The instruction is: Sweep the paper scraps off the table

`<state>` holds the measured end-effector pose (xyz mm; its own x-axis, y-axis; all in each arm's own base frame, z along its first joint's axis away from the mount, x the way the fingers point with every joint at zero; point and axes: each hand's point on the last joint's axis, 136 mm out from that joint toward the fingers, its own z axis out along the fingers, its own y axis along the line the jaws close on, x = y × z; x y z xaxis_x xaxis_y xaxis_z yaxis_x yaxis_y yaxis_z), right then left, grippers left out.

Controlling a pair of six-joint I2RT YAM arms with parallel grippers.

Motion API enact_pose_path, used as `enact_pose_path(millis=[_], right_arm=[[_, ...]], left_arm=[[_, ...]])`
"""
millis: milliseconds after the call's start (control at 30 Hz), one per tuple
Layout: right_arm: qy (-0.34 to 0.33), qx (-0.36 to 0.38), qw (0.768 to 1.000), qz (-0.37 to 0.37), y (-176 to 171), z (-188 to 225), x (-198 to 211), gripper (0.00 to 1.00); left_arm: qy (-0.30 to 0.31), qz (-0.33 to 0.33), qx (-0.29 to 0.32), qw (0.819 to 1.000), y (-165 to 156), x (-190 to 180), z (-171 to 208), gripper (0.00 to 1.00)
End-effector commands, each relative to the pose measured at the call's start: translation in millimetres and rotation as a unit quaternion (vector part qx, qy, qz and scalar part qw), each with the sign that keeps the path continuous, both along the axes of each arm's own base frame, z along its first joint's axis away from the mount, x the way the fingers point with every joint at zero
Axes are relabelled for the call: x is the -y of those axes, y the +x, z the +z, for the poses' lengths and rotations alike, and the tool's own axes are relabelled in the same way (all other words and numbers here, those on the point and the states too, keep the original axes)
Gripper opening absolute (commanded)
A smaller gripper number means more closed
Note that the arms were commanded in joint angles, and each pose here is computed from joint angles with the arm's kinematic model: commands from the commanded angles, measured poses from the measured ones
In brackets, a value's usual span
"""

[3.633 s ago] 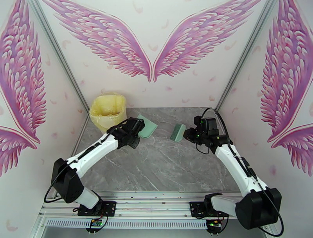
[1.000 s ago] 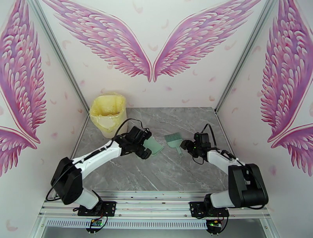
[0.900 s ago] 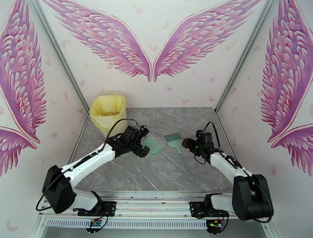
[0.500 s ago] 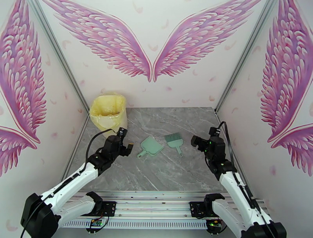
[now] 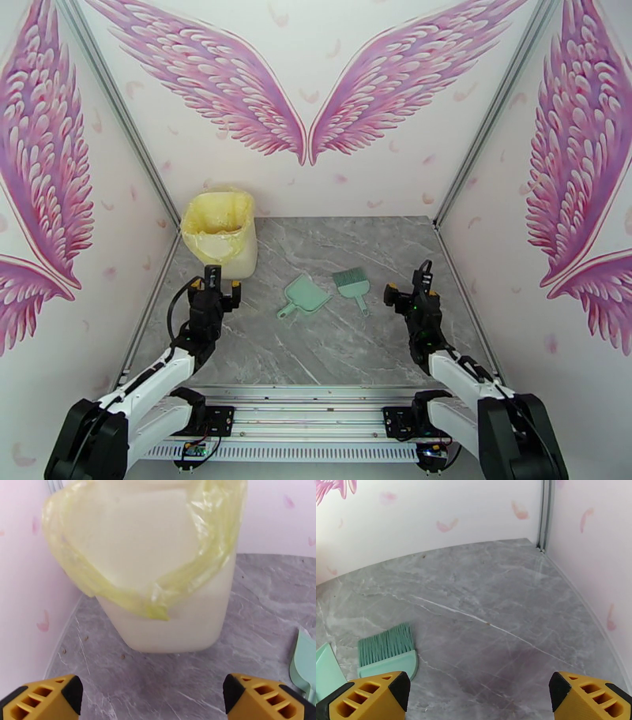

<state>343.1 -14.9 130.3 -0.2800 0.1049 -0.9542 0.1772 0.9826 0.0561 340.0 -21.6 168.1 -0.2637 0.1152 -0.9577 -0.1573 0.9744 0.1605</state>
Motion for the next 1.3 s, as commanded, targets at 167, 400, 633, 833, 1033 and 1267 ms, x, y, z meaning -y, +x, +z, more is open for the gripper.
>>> enact_pose_path(millis=[167,400,633,833,1033,1267], right_arm=[[-0.011,0.078,0.997,-0.001,16.2,16.4,0.8,0.99],[-0.02,0.084,0.996,0.016,26.4,1.6,-4.8,0.99],[-0.022,0.083,0.996,0.024,32.5,-9.7,-7.6,0.99],[-0.022,0.052,0.998,0.033,38.9,-14.2,-11.0,0.99],[-0.024,0.048,0.998,0.04,43.4,-14.2,-13.4,0.99],[-0.027,0.03,0.998,0.047,49.5,-17.3,-16.3,0.99]], left_arm=[[0.008,-0.025,0.033,0.999,12.9,2.6,-19.1,0.99],[0.05,-0.03,0.019,0.998,33.3,4.5,-23.2,0.99],[0.047,-0.03,0.015,0.998,43.8,-2.3,-31.4,0.99],[0.024,-0.028,0.016,0.999,44.8,-10.4,-32.5,0.99],[-0.071,0.006,0.035,0.997,53.7,-52.8,-47.2,0.99],[-0.066,-0.017,-0.002,0.998,61.1,-43.7,-53.7,0.99]])
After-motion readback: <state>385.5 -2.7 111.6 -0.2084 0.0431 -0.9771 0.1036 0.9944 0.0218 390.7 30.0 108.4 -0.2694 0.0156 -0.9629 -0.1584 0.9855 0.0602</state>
